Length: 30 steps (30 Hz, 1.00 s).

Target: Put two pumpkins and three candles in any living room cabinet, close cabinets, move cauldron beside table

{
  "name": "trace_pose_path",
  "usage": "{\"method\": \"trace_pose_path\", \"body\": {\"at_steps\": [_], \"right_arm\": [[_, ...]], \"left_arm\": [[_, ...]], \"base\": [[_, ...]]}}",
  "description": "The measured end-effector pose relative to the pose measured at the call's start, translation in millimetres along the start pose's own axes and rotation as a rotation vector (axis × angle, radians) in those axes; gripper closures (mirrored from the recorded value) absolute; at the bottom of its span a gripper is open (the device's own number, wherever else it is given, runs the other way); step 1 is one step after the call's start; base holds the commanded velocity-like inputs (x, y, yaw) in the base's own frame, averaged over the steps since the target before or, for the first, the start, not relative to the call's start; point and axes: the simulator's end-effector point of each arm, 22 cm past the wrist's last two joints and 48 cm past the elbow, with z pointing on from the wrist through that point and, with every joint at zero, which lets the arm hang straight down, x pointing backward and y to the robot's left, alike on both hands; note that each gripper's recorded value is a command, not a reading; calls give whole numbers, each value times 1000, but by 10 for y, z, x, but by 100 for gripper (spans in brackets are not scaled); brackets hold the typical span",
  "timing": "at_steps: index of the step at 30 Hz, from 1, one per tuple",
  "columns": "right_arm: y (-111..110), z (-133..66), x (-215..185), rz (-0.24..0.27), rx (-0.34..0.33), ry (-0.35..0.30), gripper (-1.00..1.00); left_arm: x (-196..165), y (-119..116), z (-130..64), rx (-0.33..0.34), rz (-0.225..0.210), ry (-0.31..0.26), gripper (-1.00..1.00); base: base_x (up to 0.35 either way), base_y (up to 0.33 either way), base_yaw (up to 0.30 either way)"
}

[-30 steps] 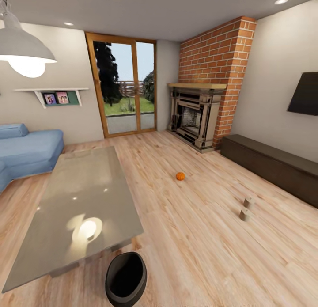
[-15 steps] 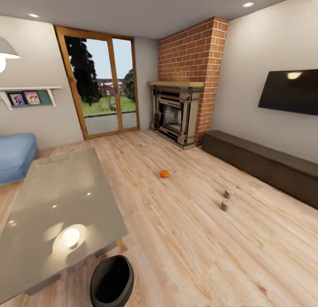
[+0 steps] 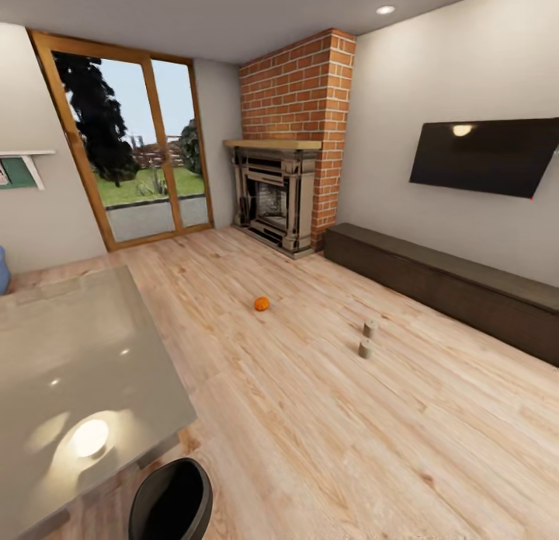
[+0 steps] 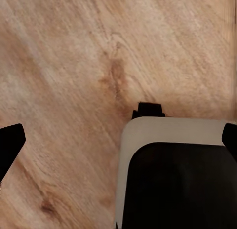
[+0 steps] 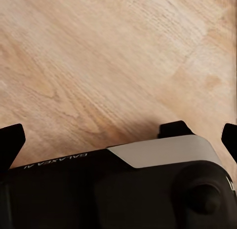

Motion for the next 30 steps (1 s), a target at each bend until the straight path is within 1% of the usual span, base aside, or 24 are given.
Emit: {"method": "trace_pose_path", "body": {"at_steps": [30], "right_arm": [[-19,6,57,0,5,10,-100]], "left_arm": [[77,9,8,-2,3,19,-100]], "base": [[0,0,-274]]}}
